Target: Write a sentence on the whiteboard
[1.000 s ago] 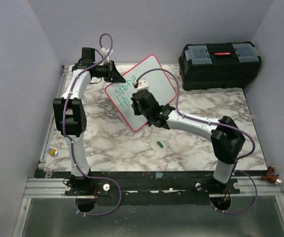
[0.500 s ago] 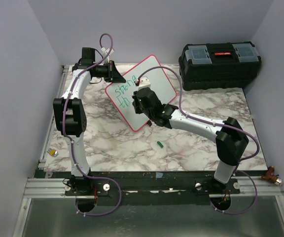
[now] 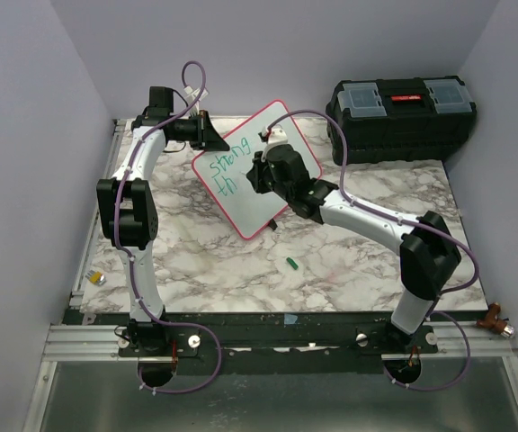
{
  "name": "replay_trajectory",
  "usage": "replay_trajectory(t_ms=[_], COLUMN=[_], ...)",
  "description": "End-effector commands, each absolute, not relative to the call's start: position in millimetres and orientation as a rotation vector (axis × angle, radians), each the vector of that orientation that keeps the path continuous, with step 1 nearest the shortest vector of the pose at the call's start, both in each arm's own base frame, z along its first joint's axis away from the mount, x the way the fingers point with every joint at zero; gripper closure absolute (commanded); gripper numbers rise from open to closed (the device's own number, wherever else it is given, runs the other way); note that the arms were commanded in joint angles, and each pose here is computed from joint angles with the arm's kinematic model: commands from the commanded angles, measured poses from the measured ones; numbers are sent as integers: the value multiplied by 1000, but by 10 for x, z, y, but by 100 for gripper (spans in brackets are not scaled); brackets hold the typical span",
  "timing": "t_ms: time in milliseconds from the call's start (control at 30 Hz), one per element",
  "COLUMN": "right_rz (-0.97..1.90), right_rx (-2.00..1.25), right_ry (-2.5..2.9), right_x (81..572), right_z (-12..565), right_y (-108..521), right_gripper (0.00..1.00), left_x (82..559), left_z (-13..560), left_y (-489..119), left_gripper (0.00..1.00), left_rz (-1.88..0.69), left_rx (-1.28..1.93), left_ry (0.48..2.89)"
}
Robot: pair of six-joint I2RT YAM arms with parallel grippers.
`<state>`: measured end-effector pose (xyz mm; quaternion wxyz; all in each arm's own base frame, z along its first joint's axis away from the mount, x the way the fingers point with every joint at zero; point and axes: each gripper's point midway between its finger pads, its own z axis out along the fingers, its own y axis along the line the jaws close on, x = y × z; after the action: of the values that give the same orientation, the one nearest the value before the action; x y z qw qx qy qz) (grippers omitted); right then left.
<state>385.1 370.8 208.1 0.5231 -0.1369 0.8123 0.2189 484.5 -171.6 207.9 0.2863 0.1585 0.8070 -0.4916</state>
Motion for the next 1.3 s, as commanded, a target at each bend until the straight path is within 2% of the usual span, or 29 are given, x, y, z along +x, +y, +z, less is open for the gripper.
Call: replay_trajectory(t_ms=[0, 500, 933, 1267], right_rz=[640, 664, 621, 591], right_rx=[-349, -370, -355, -351], right_ry=[1906, 1899, 1955, 2002], right_x=[3813, 3904, 4000, 3892], right_z=[2215, 2201, 1900, 1699], right_y=[3792, 3937, 3903, 3766], right_gripper=[99, 99, 99, 99], left_x=[4792, 4788, 4784, 4783], left_z=[2135, 2139, 2140, 2138], left_y=[-1805, -1804, -1806, -1808], left_gripper=[100, 100, 100, 100], left_rz=[-1278, -1276, -1279, -1280], left_rx=[518, 517, 518, 518], left_ry=[2115, 2115, 2114, 2114])
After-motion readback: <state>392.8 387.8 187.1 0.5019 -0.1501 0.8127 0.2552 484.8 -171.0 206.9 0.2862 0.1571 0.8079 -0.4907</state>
